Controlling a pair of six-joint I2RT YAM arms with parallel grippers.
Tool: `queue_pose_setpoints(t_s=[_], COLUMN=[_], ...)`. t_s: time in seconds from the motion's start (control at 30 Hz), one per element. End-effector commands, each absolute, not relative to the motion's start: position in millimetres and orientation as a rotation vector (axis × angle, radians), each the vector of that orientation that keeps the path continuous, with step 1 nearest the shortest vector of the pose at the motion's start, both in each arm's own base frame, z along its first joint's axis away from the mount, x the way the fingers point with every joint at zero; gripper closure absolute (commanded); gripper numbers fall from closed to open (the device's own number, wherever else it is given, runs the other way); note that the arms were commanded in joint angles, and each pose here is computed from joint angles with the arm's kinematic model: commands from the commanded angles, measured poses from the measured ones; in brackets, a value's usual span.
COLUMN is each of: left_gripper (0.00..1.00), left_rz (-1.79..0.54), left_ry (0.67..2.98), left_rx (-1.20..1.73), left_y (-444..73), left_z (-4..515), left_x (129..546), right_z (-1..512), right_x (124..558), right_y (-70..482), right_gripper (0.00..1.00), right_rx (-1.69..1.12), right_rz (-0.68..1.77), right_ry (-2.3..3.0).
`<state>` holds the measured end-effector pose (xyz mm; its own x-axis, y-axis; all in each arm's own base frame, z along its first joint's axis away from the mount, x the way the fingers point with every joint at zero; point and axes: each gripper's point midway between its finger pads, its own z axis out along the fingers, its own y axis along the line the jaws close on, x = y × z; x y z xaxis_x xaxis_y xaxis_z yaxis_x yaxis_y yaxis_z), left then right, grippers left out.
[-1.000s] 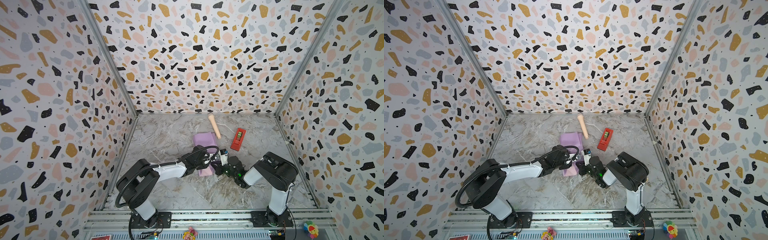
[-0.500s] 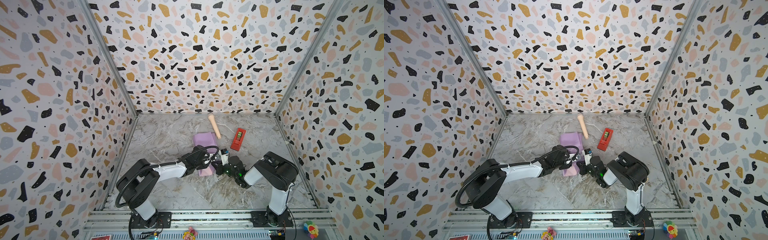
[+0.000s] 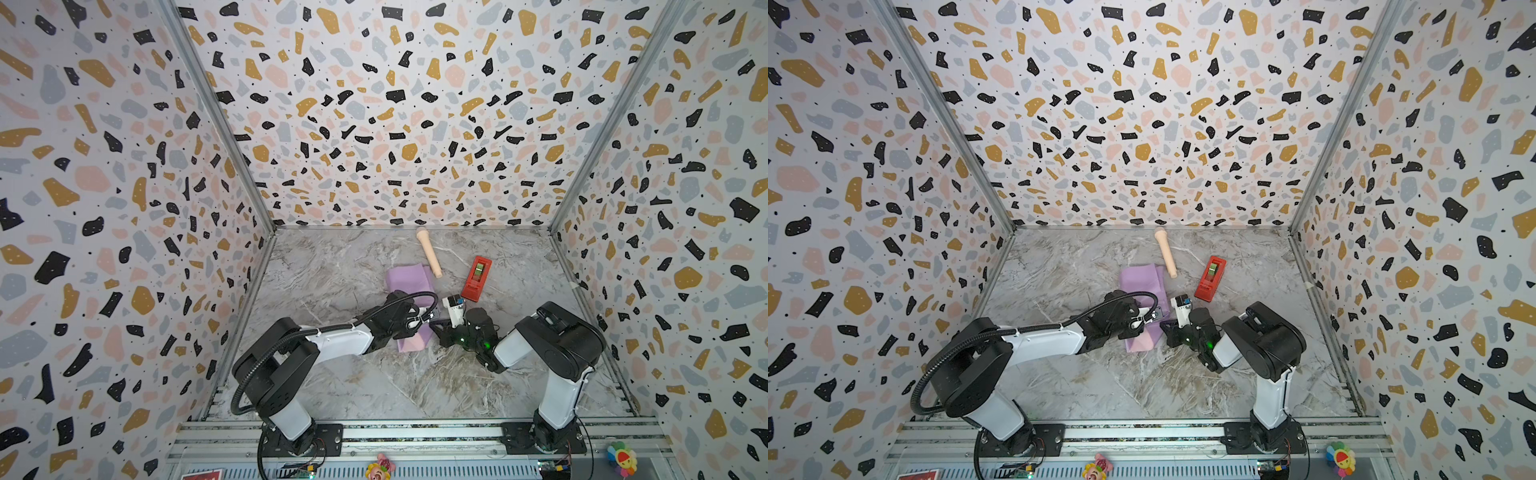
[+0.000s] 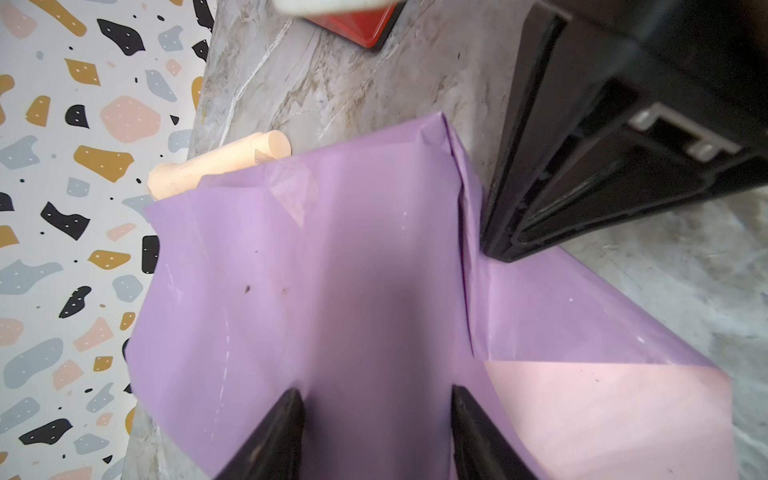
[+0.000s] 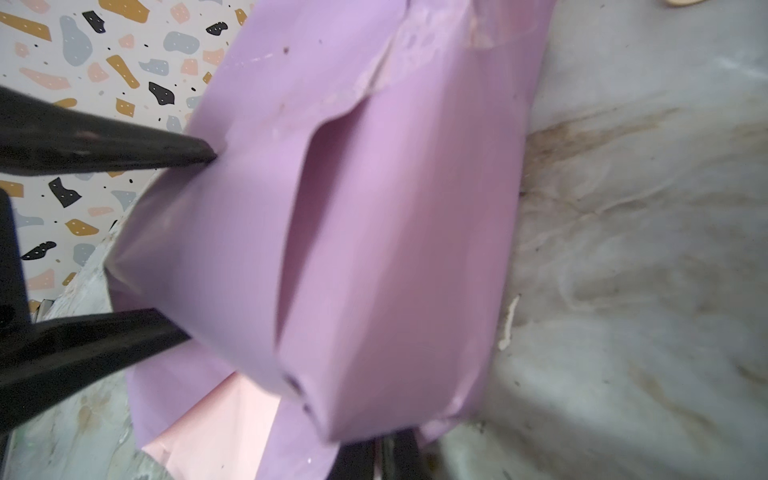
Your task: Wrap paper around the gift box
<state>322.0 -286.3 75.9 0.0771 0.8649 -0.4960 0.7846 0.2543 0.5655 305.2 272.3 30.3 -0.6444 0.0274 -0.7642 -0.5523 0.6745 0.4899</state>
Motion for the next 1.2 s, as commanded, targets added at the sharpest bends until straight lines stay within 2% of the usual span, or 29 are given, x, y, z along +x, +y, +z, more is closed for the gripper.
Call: queue_pose_setpoints(t_s=[0.0,1.17], left_gripper=[0.45,0.46], left_rz=[0.134,0.129], left_ry=[1.777,1.788], left_rx=[1.590,1.576], left_y=[-277,-277], left_z=[50,51], left_x=[314,316], right_z=[27,-8], right_x=[306,222], right_y=[272,282], right_gripper=[0.92,0.99], right_rx=[-0.414,-0.485], right_rz=[0.945,1.038], right_ry=[2.111,2.225])
